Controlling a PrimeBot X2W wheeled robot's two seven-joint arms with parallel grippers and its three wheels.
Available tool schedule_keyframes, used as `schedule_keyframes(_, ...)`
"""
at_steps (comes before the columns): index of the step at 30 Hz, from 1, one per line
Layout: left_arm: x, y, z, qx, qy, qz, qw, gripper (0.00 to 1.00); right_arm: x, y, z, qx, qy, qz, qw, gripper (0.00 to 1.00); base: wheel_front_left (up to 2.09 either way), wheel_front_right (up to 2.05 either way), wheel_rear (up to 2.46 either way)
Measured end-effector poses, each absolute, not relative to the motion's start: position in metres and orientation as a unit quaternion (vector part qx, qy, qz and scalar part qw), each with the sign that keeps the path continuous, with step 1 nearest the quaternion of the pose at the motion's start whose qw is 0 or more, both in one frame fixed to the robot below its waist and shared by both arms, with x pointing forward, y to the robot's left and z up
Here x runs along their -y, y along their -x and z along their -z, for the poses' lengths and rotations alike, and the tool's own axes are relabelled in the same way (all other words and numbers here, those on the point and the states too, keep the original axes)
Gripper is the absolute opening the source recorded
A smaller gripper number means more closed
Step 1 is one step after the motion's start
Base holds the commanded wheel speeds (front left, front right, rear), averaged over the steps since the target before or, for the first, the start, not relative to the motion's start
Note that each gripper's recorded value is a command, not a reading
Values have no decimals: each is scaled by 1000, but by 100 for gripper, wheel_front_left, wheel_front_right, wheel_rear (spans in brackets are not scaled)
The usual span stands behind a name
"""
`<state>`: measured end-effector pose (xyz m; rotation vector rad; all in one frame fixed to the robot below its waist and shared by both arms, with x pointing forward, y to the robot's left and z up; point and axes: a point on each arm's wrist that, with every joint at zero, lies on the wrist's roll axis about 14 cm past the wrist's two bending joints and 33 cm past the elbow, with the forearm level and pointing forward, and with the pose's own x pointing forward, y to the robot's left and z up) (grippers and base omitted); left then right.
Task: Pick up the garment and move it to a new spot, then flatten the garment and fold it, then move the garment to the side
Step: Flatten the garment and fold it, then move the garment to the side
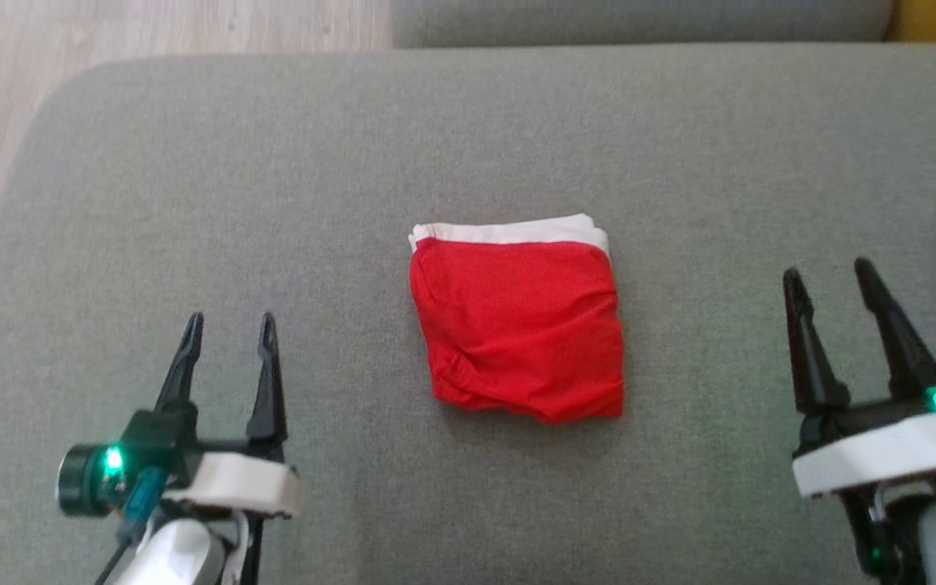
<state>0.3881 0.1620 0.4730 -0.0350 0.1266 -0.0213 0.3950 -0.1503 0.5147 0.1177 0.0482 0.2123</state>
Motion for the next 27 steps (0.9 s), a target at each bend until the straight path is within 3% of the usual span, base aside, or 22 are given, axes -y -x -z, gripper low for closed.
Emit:
schedule_keyframes(15, -171, -345, -469, -85, 8, 1, 996, 100, 156, -343, -507, -62, -75, -81, 992, 100, 0, 0, 0)
schedule_keyframes(27, -172, -338, -464, -99, 7, 0, 995, 100, 156, -340, -508, -63, -79, -79, 992, 100, 0, 0, 0)
